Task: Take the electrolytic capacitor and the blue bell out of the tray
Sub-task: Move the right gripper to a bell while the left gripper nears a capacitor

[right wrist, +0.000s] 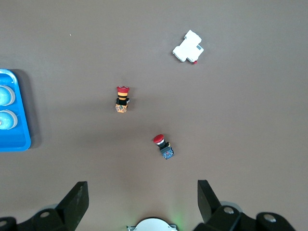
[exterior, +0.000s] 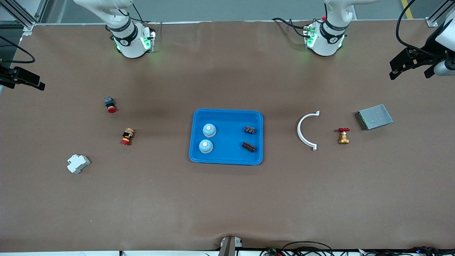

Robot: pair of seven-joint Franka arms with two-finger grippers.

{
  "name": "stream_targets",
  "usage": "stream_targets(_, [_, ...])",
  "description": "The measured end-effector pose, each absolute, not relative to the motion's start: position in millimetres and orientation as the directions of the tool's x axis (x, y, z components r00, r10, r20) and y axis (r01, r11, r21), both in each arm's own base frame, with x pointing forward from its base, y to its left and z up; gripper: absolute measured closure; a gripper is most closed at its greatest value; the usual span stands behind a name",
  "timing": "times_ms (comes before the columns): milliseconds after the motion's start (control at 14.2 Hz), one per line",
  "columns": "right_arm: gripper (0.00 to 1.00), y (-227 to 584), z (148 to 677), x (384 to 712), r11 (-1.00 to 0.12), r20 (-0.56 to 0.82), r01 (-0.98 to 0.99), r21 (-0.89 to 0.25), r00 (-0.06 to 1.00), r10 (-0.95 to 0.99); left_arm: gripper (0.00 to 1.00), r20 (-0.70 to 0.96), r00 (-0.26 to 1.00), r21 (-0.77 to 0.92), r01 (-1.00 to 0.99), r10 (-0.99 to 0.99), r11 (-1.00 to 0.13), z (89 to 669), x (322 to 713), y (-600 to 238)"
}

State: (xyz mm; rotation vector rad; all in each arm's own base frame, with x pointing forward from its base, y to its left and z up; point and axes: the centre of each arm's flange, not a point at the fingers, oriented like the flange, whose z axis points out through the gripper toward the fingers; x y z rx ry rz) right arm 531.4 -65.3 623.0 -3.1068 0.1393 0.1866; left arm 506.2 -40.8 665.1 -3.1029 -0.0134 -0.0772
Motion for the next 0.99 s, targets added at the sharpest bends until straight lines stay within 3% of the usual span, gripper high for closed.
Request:
stream_targets(493, [0.00,-65,623,532,-0.996,-0.121,-0.091,-0.021,0.989,-0.088,0.00,0.046,0.999,-0.037,0.008,0.007,-0.999,666,508,-41])
stream_targets(987, [0.00,-55,622,533,-0.994,-0.123,-0.107,-0.024,0.987,-0.103,0.00,-0.076,0.997,-0.033,0.003,0.006,-0.999,593,549,-66])
